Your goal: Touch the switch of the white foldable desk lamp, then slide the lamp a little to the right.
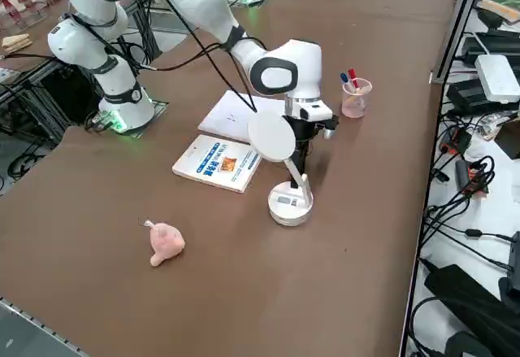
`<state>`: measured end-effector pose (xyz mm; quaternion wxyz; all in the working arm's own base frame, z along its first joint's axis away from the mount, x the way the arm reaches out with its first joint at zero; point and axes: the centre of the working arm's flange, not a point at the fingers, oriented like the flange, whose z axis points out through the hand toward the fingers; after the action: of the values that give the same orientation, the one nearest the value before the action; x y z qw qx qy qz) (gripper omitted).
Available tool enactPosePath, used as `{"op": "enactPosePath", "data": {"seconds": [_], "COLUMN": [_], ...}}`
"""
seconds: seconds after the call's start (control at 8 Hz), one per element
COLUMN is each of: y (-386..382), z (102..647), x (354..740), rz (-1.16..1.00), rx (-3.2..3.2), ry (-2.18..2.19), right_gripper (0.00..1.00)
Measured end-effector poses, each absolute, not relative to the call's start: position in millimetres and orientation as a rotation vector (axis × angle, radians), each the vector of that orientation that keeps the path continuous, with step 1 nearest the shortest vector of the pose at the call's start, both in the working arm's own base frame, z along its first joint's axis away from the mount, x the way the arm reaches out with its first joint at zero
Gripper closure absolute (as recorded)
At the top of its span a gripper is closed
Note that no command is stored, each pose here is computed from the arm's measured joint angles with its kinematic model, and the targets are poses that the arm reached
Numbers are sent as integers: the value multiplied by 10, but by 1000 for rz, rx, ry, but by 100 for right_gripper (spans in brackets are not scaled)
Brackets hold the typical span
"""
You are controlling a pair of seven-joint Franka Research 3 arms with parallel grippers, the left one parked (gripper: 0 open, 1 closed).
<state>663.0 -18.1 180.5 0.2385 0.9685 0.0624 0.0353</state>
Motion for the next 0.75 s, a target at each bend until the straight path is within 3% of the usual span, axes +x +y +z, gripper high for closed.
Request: {"op": "enactPosePath", "data": {"seconds": [0.75], "y": [-186], "z": [1810], "x": [6636], "rz": [92], "rx": [2650], "ry": [197], "right_gripper": [0]}}
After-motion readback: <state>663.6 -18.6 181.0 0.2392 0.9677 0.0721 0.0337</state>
